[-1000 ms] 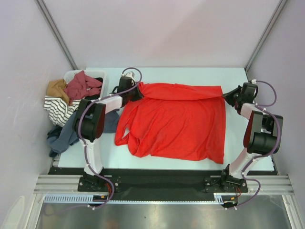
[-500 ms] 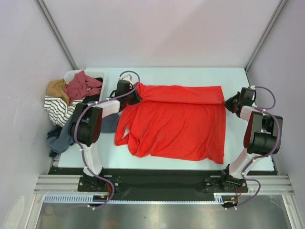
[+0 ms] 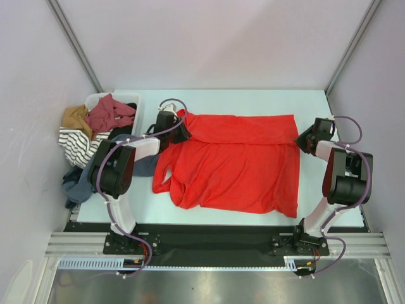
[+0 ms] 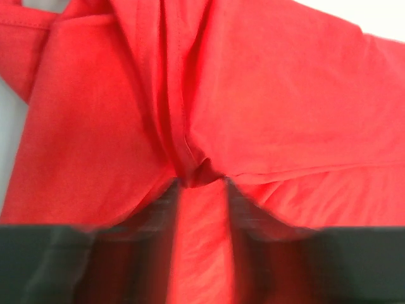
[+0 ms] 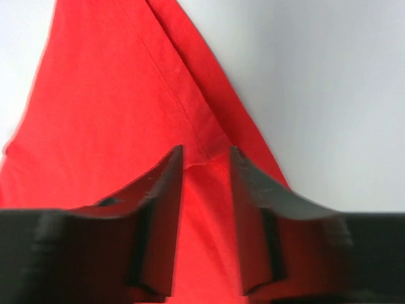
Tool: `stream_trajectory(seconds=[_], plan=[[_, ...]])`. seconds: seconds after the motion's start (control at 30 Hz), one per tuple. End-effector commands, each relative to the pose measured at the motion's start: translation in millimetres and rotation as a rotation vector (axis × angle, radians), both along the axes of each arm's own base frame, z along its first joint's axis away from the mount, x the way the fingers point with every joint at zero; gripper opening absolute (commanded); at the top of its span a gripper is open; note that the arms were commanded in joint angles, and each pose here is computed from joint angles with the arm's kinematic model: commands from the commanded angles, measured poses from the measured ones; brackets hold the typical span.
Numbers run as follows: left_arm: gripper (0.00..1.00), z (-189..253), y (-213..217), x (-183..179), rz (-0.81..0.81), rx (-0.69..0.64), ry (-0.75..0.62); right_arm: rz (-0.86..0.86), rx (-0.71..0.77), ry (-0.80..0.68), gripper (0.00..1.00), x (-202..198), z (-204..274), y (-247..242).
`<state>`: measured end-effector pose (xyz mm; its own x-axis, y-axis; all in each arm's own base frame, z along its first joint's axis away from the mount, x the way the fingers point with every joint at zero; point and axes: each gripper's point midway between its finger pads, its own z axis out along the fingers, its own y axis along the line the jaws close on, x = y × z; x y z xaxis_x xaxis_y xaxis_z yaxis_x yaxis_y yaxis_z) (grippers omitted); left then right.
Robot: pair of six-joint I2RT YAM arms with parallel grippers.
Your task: Fold and stack the tank tops
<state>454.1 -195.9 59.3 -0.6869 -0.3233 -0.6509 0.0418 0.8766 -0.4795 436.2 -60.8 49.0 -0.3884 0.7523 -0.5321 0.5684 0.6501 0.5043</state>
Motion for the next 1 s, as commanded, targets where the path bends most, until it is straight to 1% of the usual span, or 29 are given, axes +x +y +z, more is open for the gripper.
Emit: stream_trajectory(seconds=[0.0, 0.07, 0.1, 0.17, 0.23, 0.27, 0.3, 0.33, 0.4, 0.43, 0.47, 0.5, 0.53, 0.57, 0.6, 0.63, 0.67, 0.7, 0.73, 0.77, 0.8, 0.83, 0.87, 0.93, 0.97], plan=[[0.46, 20, -3, 3, 0.015, -0.007, -0.065, -0.009, -0.069, -0.035, 0.43, 3, 22, -7], [0.56, 25, 1, 3, 0.029, -0.001, -0.077, -0.018, -0.102, -0.051, 0.47, 8, 31, -12], [0.63, 29, 2, 3, 0.032, 0.004, -0.085, -0.015, -0.108, -0.056, 0.5, 10, 35, -12], [0.68, 41, 5, 6, 0.036, 0.017, -0.106, -0.01, -0.135, -0.075, 0.53, 21, 47, -16], [0.7, 57, 5, 12, 0.042, 0.031, -0.133, 0.003, -0.148, -0.062, 0.54, 27, 52, -16], [0.7, 59, 8, 12, 0.049, 0.049, -0.123, 0.018, -0.162, -0.044, 0.55, 31, 47, -16], [0.71, 63, 10, 14, 0.049, 0.056, -0.124, 0.02, -0.175, -0.055, 0.57, 40, 60, -17], [0.72, 70, 16, 20, 0.076, 0.084, -0.128, 0.02, -0.188, -0.048, 0.58, 44, 61, -19], [0.74, 73, 22, 26, 0.088, 0.096, -0.12, 0.044, -0.204, -0.018, 0.62, 52, 54, -17], [0.75, 81, 25, 32, 0.096, 0.095, -0.121, 0.048, -0.215, -0.032, 0.64, 62, 62, -18], [0.75, 78, 34, 34, 0.114, 0.104, -0.095, 0.057, -0.221, -0.021, 0.67, 65, 62, -17], [0.76, 75, 38, 37, 0.12, 0.106, -0.084, 0.071, -0.227, 0.008, 0.68, 69, 51, -16], [0.76, 80, 41, 42, 0.129, 0.102, -0.09, 0.072, -0.235, -0.01, 0.7, 79, 60, -18], [0.77, 79, 49, 44, 0.145, 0.107, -0.078, 0.082, -0.235, 0.008, 0.71, 81, 56, -16], [0.78, 75, 52, 46, 0.151, 0.111, -0.067, 0.101, -0.226, 0.038, 0.72, 84, 43, -14], [0.79, 79, 54, 51, 0.159, 0.109, -0.074, 0.107, -0.228, 0.043, 0.72, 88, 42, -12], [0.8, 75, 61, 53, 0.172, 0.117, -0.058, 0.11, -0.232, 0.043, 0.73, 93, 44, -12], [0.82, 74, 63, 55, 0.178, 0.119, -0.055, 0.115, -0.236, 0.052, 0.74, 96, 41, -11], [0.86, 72, 64, 59, 0.18, 0.121, -0.051, 0.129, -0.241, 0.079, 0.74, 98, 28, -9], [0.89, 70, 68, 61, 0.187, 0.128, -0.041, 0.131, -0.247, 0.082, 0.76, 103, 30, -8], [0.96, 69, 69, 63, 0.189, 0.133, -0.039, 0.132, -0.255, 0.093, 0.75, 104, 27, -8], [0.96, 65, 69, 67, 0.191, 0.14, -0.028, 0.141, -0.254, 0.122, 0.75, 105, 13, -7], [0.96, 63, 71, 69, 0.193, 0.144, -0.024, 0.142, -0.257, 0.121, 0.76, 110, 15, -8], [0.96, 63, 72, 75, 0.193, 0.152, -0.017, 0.151, -0.249, 0.16, 0.75, 113, -4, -8], [0.96, 53, 73, 78, 0.191, 0.161, 0.004, 0.155, -0.249, 0.182, 0.75, 112, -10, -9]])
